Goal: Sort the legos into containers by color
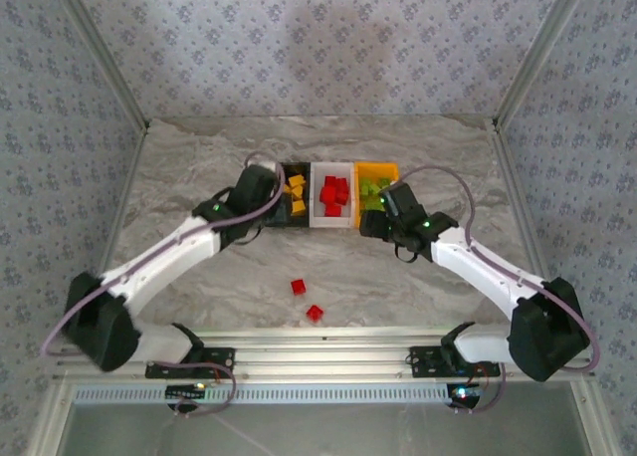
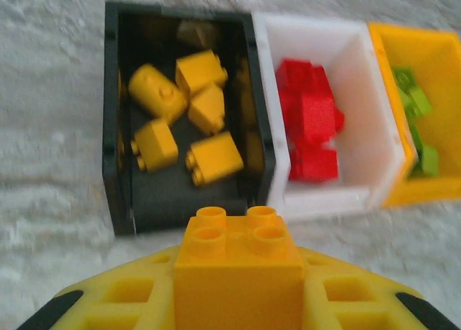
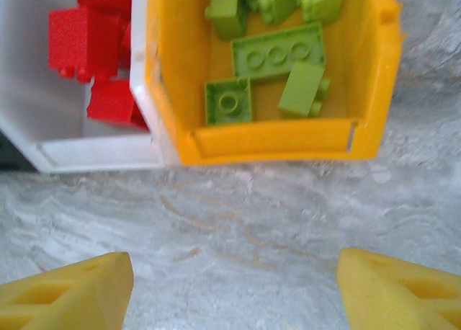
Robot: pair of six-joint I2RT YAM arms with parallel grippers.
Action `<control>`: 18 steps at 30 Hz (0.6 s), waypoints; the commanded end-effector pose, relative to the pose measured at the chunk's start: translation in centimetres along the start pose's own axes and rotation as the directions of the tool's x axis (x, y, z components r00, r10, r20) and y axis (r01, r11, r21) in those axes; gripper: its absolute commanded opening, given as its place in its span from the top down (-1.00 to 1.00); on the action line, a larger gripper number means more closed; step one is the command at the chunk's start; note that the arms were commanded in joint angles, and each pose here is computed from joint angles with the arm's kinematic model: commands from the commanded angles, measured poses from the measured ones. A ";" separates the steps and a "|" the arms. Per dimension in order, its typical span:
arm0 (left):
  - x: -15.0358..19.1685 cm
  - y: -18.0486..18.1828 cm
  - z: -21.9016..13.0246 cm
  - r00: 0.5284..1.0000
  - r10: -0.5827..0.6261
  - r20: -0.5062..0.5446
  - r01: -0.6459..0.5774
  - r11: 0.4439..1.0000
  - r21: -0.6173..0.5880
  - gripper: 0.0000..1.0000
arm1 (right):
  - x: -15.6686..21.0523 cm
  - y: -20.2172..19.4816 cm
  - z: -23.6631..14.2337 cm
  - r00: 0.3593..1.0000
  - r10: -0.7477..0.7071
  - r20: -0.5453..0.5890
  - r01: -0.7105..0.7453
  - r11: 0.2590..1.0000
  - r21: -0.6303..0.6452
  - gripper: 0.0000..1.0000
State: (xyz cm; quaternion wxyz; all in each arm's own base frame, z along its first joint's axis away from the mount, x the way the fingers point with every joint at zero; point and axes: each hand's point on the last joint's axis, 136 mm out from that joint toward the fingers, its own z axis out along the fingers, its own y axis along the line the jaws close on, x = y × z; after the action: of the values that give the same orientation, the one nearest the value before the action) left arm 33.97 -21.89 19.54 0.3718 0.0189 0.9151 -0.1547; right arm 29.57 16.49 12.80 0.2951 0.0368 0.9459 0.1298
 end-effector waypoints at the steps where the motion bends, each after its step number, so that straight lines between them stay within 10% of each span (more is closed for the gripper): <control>1: -4.5 0.0 4.1 0.999 0.008 0.044 -0.008 1.000 -0.019 0.46 | 2.2 1.2 -0.5 0.998 -0.045 -0.034 0.043 0.998 -0.053 -0.53; 7: -5.9 1.1 10.3 1.000 -0.008 -0.030 0.005 0.995 -0.101 0.49 | 4.9 2.3 -1.2 0.988 -0.147 -0.056 0.143 0.987 -0.067 -0.53; 18: -10.2 -3.6 3.2 0.991 -0.056 0.117 0.048 0.996 0.076 -0.66 | 9.3 8.4 -0.9 0.934 -0.341 -0.106 0.311 0.922 -0.231 -0.58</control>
State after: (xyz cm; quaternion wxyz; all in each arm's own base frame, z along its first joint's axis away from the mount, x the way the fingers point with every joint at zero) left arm 44.92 -24.44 17.64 0.3611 -0.0102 0.9220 -0.1390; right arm 22.19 23.74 11.01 0.2572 -0.1236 0.9429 0.1720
